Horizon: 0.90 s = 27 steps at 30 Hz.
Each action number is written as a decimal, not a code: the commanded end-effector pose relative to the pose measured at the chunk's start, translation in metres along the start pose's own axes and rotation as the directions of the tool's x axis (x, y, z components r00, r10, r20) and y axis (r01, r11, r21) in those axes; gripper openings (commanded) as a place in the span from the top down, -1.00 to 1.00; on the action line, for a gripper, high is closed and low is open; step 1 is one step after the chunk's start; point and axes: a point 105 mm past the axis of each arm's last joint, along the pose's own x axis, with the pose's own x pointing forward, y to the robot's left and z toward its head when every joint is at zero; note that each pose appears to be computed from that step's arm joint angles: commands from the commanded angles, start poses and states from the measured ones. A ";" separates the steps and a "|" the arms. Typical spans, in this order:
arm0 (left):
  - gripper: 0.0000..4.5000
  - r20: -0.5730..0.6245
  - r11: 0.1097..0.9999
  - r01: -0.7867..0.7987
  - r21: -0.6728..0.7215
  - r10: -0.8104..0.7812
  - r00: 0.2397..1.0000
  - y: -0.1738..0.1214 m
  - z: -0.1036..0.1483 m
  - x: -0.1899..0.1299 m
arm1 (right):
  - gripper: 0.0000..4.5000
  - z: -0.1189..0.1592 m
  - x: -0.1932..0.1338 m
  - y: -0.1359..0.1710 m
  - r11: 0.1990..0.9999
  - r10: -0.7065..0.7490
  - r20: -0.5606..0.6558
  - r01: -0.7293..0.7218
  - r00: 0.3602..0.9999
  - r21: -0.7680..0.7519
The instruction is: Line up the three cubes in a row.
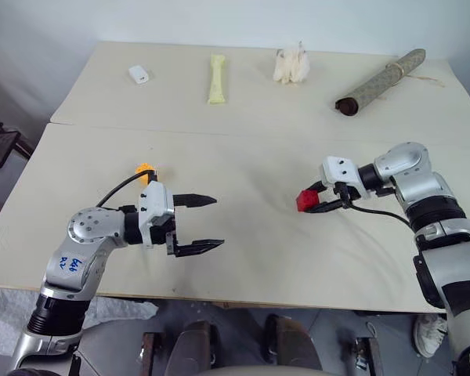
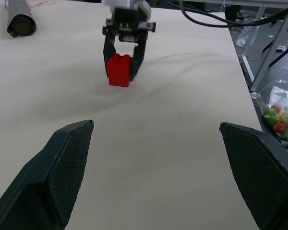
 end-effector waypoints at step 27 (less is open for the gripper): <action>-1.00 -0.238 0.576 -0.795 -0.191 0.758 0.607 -0.058 -0.062 -0.241 | -0.99 0.057 -0.052 0.054 0.969 -0.240 0.667 0.215 0.706 0.122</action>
